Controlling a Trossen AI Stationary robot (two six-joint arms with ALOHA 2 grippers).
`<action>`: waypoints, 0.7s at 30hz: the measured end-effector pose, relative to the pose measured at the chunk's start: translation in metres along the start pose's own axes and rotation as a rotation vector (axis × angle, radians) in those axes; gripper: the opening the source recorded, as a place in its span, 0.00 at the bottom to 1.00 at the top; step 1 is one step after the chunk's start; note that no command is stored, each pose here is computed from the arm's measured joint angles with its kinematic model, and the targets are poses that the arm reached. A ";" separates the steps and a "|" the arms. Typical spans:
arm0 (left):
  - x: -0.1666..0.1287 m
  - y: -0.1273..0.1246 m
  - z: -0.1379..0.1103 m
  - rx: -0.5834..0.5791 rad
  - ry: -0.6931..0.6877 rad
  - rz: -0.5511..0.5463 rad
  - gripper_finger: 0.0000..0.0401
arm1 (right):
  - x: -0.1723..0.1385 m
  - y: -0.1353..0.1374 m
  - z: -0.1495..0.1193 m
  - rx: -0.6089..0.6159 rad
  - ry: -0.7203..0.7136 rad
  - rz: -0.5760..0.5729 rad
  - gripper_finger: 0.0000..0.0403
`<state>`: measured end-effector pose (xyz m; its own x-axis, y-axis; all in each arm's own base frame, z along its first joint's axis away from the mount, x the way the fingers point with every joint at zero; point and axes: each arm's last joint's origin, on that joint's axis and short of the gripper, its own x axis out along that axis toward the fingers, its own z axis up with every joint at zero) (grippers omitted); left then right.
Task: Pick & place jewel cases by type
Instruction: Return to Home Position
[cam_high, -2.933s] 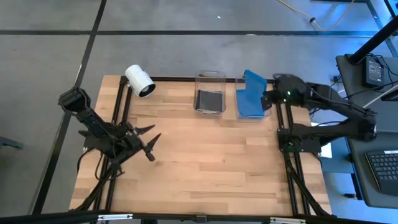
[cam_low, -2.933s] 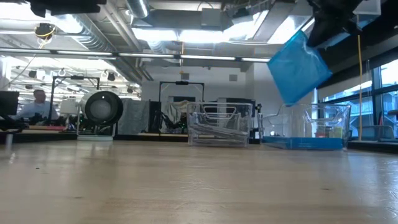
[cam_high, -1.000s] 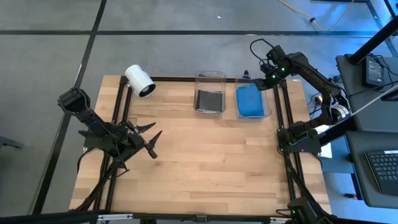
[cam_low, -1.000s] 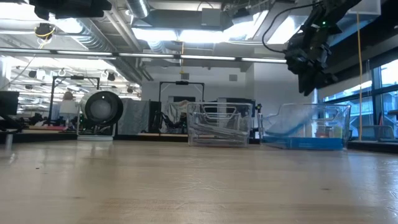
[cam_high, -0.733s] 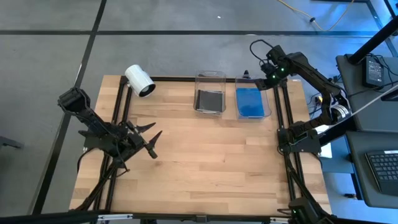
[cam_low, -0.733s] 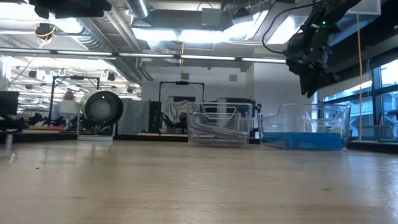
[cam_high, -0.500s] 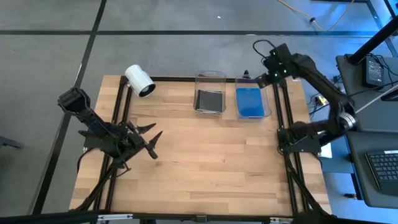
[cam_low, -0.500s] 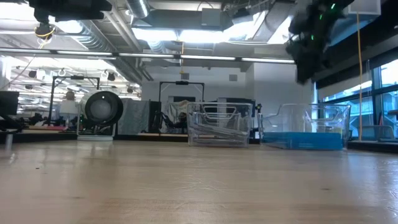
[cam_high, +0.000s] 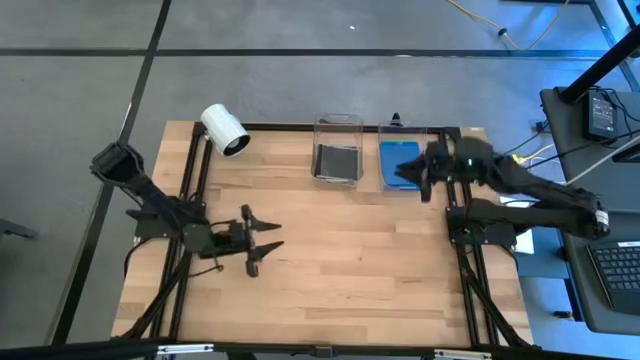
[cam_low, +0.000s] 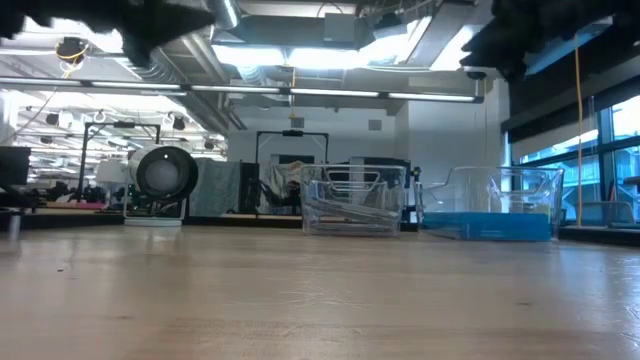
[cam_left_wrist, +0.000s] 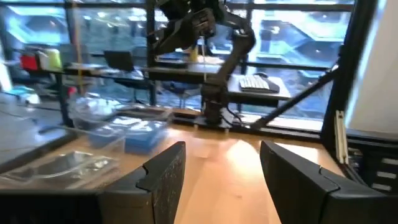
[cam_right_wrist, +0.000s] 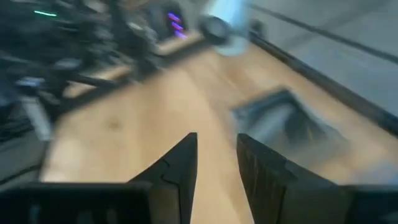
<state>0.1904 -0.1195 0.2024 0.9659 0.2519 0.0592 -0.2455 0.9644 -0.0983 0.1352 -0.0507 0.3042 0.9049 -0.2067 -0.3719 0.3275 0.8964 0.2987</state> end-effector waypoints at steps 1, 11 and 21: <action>0.005 0.003 -0.001 -0.004 0.013 -0.011 0.51 | 0.003 0.004 -0.007 -0.007 -0.032 0.049 0.29; 0.040 0.058 0.048 0.064 0.273 0.169 0.51 | 0.024 0.016 -0.050 -0.173 -0.169 0.105 0.29; -0.025 0.106 0.046 -0.029 0.101 0.186 0.51 | 0.022 -0.007 -0.096 -0.302 -0.514 0.036 0.29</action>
<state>0.1363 -0.0201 0.2363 0.9077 0.4151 -0.0623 -0.4197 0.8988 -0.1265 0.1272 -0.0240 0.2098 0.9540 -0.2704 0.1296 0.2711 0.9625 0.0121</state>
